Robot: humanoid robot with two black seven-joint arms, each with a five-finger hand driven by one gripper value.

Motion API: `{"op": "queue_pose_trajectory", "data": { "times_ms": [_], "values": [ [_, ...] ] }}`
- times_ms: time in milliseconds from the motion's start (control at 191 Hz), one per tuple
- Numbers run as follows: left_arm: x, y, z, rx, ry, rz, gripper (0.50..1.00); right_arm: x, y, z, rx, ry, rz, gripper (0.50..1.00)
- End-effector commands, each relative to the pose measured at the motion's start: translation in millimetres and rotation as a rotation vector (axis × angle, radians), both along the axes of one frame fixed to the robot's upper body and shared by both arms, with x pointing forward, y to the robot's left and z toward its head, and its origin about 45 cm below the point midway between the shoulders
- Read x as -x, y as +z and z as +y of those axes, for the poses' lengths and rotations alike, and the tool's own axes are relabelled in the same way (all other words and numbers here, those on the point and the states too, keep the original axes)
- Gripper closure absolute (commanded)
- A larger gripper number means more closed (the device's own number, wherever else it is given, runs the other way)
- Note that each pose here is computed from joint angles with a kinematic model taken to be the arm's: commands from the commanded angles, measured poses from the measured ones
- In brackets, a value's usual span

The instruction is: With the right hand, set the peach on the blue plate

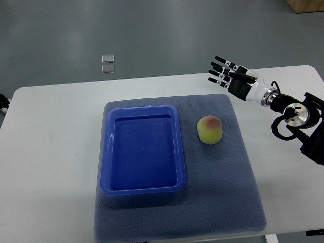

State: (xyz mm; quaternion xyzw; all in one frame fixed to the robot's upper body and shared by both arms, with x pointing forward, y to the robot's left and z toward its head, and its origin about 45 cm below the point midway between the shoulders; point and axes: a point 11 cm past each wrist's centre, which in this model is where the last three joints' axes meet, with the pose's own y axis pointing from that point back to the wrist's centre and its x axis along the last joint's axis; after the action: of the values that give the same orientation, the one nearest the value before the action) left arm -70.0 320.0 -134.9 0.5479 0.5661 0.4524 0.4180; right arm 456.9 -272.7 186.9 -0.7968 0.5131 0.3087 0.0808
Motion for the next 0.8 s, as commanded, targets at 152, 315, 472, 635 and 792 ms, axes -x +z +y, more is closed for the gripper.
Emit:
{"op": "queue_pose_trajectory", "data": {
  "times_ms": [152, 315, 472, 635, 792],
  "values": [
    [0.9, 0.0, 0.4, -0.001, -0.008, -0.001, 0.5, -1.6, 3.4, -0.4, 0.002, 0.002, -0.008, 0.566],
    [-0.1, 0.0, 0.9, -0.002, -0.006, -0.002, 0.5, -1.7, 4.3, -0.6, 0.013, 0.012, -0.011, 0.566],
    [-3.3, -0.1, 3.6, -0.016, -0.012, -0.006, 0.5, -1.8, 6.1, -1.1, 0.02, 0.022, -0.02, 0.566],
    [-5.1, -0.2, 3.8, -0.018, -0.013, -0.009, 0.5, -1.5, 6.2, -2.9, 0.025, 0.024, -0.021, 0.566],
    [-5.1, -0.2, 4.4, -0.019, -0.013, -0.009, 0.5, -0.4, 10.3, -5.7, 0.023, 0.05, -0.037, 0.566]
  ]
}}
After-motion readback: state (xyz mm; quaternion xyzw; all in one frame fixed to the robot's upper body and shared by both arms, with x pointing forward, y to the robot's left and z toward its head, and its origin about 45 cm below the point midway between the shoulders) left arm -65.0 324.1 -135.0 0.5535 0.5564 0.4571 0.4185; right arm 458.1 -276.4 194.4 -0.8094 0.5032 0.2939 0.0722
